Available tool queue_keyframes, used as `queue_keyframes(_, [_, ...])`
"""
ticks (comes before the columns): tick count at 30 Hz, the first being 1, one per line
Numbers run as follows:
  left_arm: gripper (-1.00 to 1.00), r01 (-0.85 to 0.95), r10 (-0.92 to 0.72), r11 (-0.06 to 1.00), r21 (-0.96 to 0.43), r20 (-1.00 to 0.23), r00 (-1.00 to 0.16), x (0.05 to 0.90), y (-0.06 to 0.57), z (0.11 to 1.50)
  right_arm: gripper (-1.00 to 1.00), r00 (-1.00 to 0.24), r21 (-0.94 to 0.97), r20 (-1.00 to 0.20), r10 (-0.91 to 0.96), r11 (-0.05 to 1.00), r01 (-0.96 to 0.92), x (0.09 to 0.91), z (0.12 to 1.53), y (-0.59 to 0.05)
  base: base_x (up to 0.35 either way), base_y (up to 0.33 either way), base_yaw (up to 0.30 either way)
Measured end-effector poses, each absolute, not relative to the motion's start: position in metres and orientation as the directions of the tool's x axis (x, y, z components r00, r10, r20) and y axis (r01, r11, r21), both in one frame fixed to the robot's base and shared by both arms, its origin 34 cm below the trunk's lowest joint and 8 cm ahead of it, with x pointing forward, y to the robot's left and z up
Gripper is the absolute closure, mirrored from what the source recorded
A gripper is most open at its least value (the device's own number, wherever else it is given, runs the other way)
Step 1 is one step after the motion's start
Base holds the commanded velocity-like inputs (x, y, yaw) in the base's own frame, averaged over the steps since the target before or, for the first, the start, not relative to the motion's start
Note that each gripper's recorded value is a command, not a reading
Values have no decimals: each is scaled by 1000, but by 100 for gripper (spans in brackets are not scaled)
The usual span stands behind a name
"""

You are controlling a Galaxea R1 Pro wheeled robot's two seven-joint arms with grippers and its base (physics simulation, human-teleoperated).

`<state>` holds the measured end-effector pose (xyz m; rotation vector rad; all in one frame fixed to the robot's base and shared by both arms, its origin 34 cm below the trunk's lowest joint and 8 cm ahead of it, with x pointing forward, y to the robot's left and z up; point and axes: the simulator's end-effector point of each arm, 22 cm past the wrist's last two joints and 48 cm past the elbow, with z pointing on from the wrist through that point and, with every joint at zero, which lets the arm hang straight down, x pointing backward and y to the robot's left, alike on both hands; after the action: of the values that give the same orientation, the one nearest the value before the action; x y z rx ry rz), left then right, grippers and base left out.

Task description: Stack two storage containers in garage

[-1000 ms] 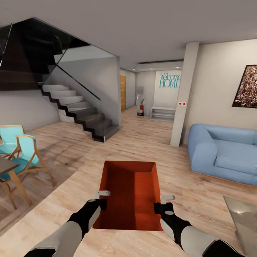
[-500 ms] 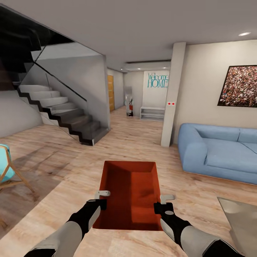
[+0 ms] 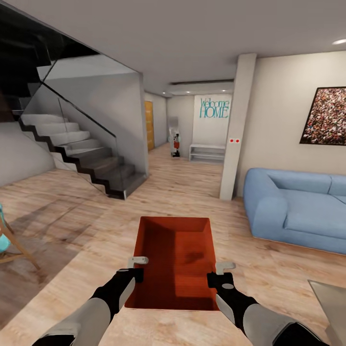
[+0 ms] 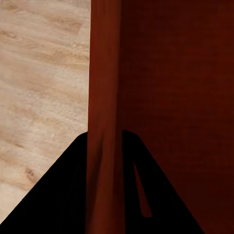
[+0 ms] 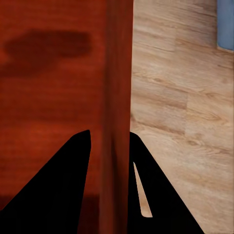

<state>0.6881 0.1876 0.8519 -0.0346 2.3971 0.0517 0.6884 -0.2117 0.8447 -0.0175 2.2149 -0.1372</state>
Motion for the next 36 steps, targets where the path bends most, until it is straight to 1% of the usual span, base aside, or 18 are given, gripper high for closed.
queue_keyframes(13, [100, -40, -11, 999, 27, -676, -737, 688, 188, 851, 100, -605, -106, -794, -63, 994, 36, 688, 844, -212, 323, 3, -1])
queue_keyframes(22, [100, -39, -10, 999, 28, -676, -737, 688, 187, 851, 100, -605, -105, -794, -62, 994, 37, 688, 844, -212, 323, 0, -129])
queue_keyframes(36, [100, -40, -12, 999, 27, -676, -737, 688, 188, 851, 100, -605, -106, -794, -63, 994, 36, 688, 844, -212, 323, 0, -8])
